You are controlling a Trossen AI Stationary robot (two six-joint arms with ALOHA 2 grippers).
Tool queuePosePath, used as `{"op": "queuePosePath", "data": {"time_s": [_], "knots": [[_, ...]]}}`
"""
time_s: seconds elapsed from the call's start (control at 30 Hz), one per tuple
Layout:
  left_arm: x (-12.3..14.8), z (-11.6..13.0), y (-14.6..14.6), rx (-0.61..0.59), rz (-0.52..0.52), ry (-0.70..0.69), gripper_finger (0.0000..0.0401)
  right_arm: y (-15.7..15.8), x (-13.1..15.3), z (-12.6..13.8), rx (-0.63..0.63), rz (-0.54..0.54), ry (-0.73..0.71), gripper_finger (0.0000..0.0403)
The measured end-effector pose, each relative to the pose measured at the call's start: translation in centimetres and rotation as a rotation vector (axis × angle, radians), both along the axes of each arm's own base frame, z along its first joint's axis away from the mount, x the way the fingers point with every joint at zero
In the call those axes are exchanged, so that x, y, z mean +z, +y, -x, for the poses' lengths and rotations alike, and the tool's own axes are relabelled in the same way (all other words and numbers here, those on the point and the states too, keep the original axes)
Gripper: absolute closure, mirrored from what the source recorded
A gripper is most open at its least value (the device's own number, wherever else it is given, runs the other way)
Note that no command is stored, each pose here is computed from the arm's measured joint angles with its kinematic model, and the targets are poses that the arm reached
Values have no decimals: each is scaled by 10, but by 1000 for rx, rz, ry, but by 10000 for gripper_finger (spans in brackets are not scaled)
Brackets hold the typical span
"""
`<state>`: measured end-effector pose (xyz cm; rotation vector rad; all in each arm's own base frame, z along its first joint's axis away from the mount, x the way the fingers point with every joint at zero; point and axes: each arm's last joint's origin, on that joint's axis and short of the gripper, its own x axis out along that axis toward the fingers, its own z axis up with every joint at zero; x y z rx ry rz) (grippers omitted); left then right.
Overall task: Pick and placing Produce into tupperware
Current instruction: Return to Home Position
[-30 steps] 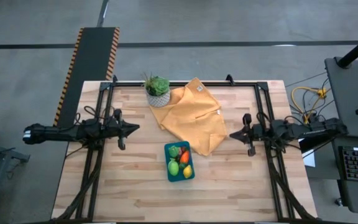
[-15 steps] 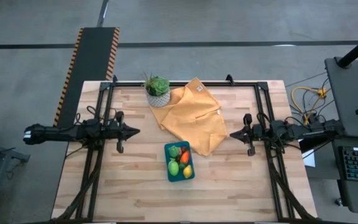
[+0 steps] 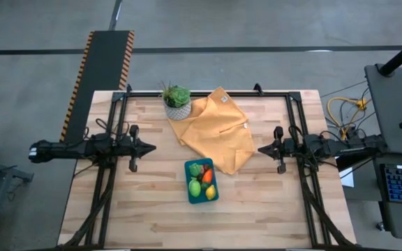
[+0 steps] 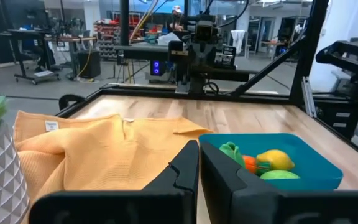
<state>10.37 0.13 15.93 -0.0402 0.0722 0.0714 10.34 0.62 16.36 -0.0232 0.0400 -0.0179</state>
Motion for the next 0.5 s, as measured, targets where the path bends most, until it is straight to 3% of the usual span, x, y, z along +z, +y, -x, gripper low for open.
{"op": "queuePosePath", "data": {"time_s": [0.5], "knots": [[3,3,0,-17,-3,-42,401,-1,0,0,-51,7,1,394]]}}
